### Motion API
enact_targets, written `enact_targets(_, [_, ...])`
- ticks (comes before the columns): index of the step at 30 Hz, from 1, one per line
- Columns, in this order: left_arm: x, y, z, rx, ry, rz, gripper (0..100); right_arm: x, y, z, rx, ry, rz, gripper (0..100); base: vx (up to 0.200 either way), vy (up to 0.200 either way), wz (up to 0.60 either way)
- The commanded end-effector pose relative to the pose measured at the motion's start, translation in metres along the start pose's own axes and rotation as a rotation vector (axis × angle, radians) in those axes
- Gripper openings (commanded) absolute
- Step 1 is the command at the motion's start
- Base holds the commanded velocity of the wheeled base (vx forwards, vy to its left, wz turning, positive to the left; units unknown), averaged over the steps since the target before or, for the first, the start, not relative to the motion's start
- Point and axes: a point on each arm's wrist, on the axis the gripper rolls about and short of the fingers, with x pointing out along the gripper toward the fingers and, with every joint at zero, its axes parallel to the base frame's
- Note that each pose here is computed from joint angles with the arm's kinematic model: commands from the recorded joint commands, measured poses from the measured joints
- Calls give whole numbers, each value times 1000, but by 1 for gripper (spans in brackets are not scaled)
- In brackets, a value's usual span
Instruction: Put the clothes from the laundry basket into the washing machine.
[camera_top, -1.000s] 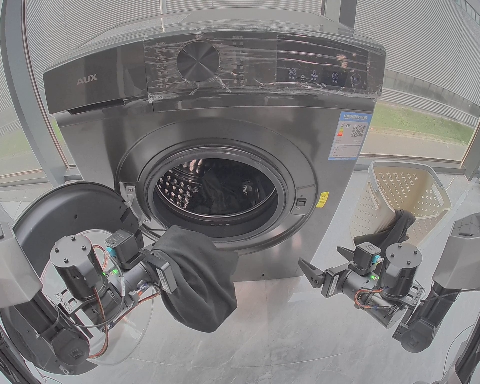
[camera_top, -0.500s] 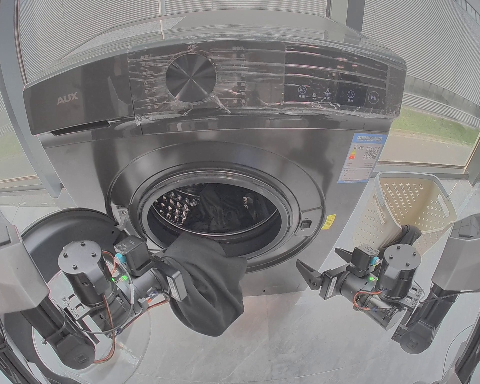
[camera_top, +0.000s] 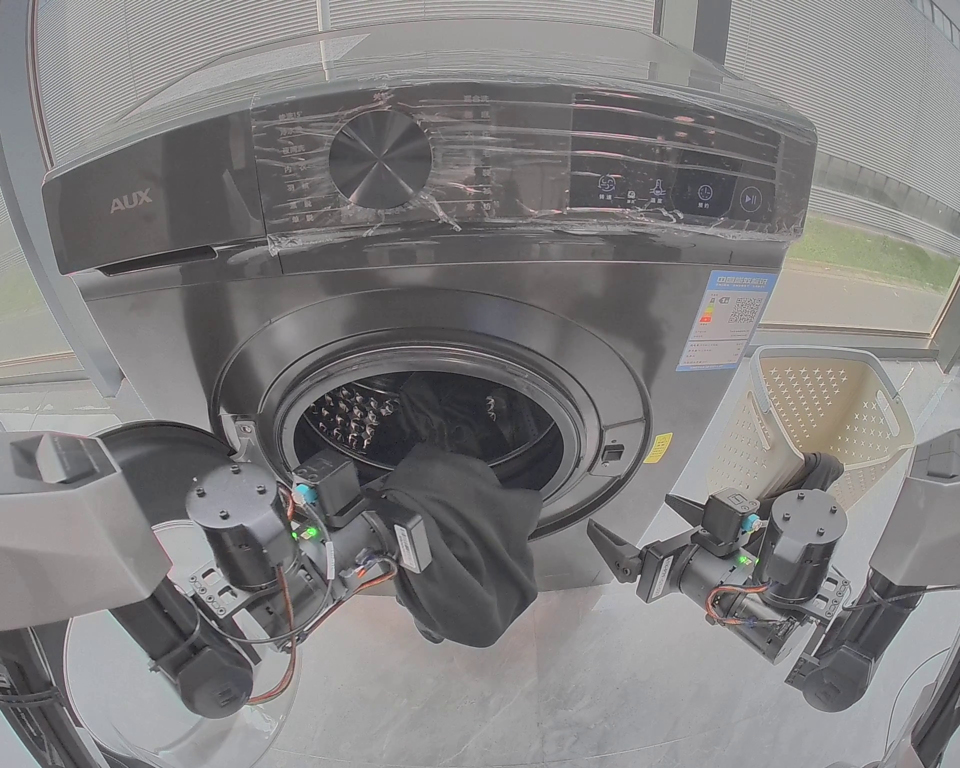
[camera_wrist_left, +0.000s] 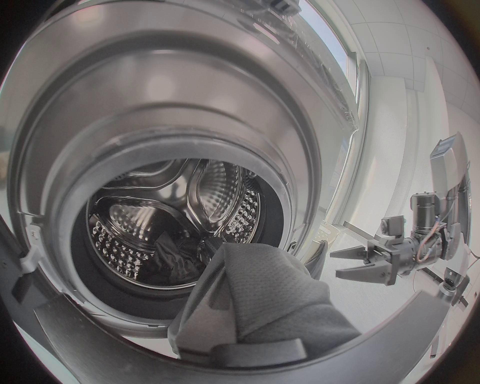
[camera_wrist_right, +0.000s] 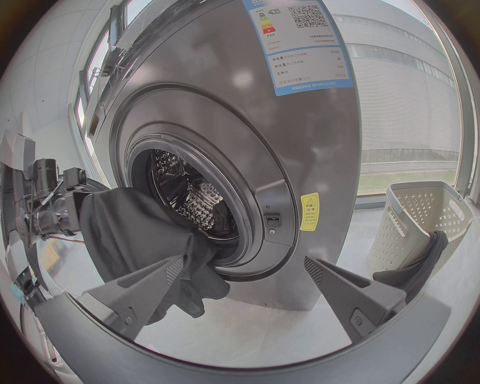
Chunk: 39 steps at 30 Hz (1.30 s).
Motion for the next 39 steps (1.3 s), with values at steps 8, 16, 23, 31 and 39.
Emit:
enact_targets(8, [57, 30, -30, -10, 24, 114, 0, -4, 9, 1, -2, -4, 32, 100, 0, 0, 0])
enact_targets(16, [91, 35, -40, -11, -3, 121, 0, -4, 13, 0, -3, 0, 47, 100, 0, 0, 0])
enact_targets(23, [119, 43, -48, -9, 14, 152, 0, -3, 15, -1, -3, 0, 55, 100, 0, 0, 0])
enact_targets(31, [158, 55, -48, -7, -16, 205, 0, -4, 15, -1, 2, 3, 56, 100, 0, 0, 0])
enact_targets(39, [190, 74, -55, -9, -74, 268, 0, -4, 16, -3, 0, 9, 58, 100, 0, 0, 0])
